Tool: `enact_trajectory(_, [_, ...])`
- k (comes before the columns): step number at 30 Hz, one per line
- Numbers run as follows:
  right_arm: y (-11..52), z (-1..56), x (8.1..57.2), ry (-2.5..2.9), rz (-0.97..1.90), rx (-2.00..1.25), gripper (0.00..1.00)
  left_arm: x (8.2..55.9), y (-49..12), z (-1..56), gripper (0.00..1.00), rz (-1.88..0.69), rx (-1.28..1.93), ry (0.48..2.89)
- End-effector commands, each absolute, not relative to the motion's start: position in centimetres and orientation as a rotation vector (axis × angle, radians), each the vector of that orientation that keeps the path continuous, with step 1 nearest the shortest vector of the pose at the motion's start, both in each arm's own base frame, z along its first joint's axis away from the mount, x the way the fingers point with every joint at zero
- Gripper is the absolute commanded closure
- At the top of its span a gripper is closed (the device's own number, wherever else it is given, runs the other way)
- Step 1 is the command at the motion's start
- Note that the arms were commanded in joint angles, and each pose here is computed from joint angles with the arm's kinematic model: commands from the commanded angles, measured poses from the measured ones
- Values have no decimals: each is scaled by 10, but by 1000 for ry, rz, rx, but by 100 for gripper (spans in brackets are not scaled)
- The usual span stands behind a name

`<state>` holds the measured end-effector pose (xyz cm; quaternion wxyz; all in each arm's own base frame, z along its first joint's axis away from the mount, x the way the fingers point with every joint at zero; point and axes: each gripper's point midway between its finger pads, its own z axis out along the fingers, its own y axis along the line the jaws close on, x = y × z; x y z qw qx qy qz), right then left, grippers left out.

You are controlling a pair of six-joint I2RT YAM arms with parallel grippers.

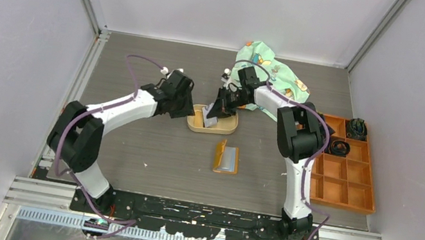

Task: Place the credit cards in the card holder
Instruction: Pick up the credit card from the storage box.

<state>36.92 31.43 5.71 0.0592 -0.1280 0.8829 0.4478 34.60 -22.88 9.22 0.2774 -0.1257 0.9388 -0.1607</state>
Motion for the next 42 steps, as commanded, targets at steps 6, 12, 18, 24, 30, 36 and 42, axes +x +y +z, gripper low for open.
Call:
enact_trajectory(6, [327,74,370,2625,1418,-445,77,354,-210,137,59,-481,-302,2329])
enact_trajectory(12, [326,77,369,2624,1436,-423,71,351,-205,138,59,-483,-309,2322])
enact_trajectory(18, [324,81,371,2615,1451,-396,71,351,-205,140,59,-491,-301,2319])
enact_trajectory(24, [317,81,375,2618,1434,-355,77,352,-204,148,60,-517,-293,2289])
enact_trajectory(30, [307,74,378,2644,1330,-362,90,352,-201,157,60,-539,-293,2253])
enact_trajectory(36, [291,87,382,2609,1255,-401,99,352,-200,175,61,-602,-283,2172])
enact_trajectory(42, [283,112,381,2541,1271,-445,99,354,-189,203,44,-748,-341,1973])
